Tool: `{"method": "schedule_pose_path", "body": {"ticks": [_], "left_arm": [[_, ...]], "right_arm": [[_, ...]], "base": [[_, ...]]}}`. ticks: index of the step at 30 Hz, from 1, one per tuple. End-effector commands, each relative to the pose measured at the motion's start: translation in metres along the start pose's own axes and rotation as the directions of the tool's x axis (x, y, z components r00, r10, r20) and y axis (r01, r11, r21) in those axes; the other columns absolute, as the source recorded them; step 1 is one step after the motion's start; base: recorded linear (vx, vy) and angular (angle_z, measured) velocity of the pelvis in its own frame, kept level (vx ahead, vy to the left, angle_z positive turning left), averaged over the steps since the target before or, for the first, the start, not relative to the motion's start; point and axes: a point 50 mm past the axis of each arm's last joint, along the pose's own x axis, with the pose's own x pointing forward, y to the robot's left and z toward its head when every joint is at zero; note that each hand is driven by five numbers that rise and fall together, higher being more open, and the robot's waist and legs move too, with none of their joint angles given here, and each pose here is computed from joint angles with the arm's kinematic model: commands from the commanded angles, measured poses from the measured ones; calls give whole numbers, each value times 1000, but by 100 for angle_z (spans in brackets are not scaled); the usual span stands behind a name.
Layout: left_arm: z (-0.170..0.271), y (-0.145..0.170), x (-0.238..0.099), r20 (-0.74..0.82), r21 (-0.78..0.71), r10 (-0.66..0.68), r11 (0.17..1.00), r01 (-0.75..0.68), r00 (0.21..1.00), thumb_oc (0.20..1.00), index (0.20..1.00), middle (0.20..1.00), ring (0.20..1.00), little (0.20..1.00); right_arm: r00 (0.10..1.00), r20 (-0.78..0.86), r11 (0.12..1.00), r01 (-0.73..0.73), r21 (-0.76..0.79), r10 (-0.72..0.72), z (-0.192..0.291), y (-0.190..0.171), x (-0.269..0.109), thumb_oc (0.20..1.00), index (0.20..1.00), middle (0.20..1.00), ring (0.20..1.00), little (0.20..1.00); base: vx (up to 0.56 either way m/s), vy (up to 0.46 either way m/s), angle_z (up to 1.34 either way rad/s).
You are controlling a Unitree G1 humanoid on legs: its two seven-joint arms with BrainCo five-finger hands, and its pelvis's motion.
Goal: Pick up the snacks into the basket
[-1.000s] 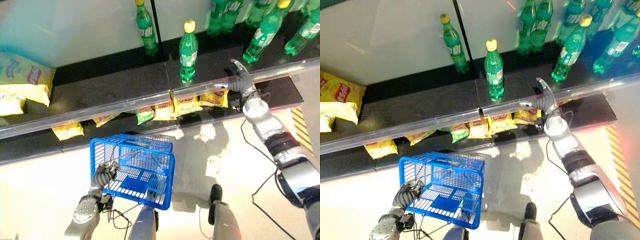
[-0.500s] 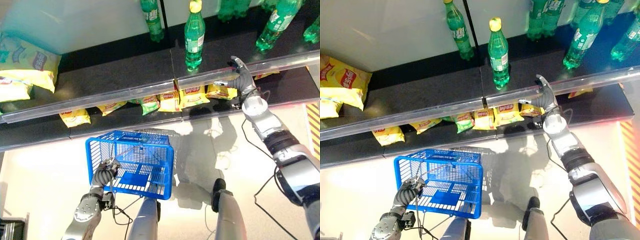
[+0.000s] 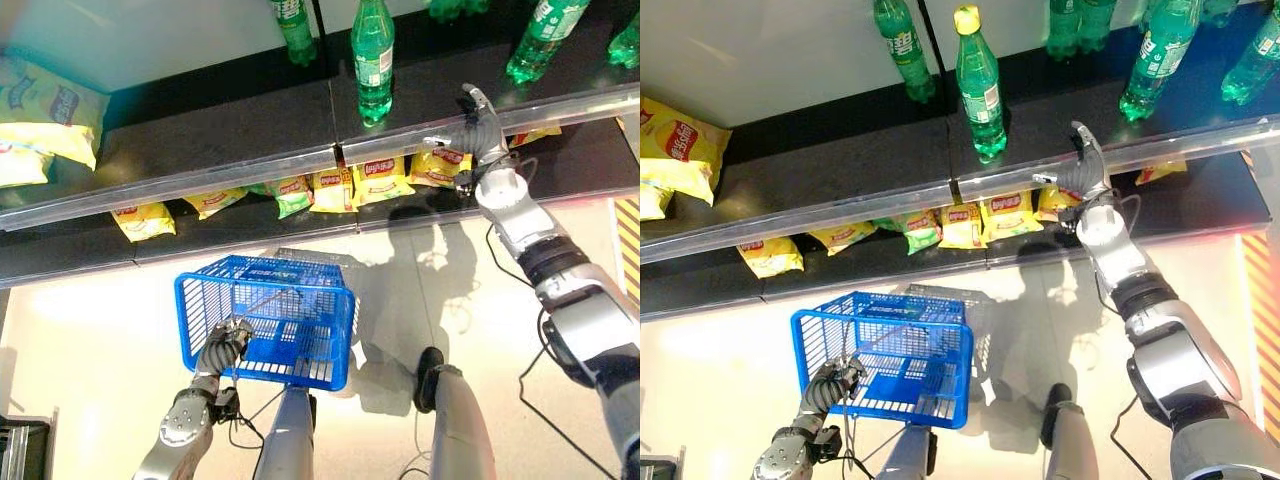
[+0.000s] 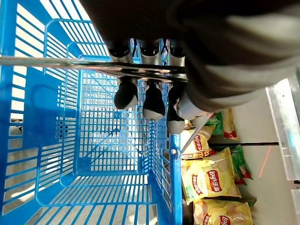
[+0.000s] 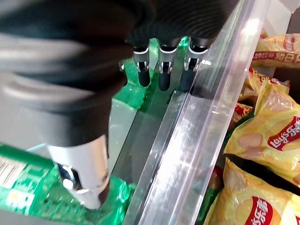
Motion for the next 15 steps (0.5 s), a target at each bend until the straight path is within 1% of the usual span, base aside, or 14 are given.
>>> {"method": "schedule_pose_path", "body": {"ticks": [1,8,12,15], "left_arm": [[31,0,1,151,44,-74,997,68,986,200,200,200,200,200],[26,-4,0,133,44,-85,996,80,987,200,200,200,200,200],[26,-5,1,131,33,-84,996,80,988,200,200,200,200,200],[25,-4,2,129,33,-71,997,67,989,200,200,200,200,200]], "right_arm": [[976,202,996,71,52,-80,65,-26,23,1000,1000,1000,1000,1000],[974,216,997,74,9,-75,67,-33,24,1000,1000,1000,1000,1000],[974,211,997,81,13,-82,66,-35,24,1000,1000,1000,1000,1000],[966,248,998,60,31,-66,72,-29,20,1000,1000,1000,1000,1000]], "base": [[32,0,4],[38,19,11],[30,8,11],[18,3,16]]}}
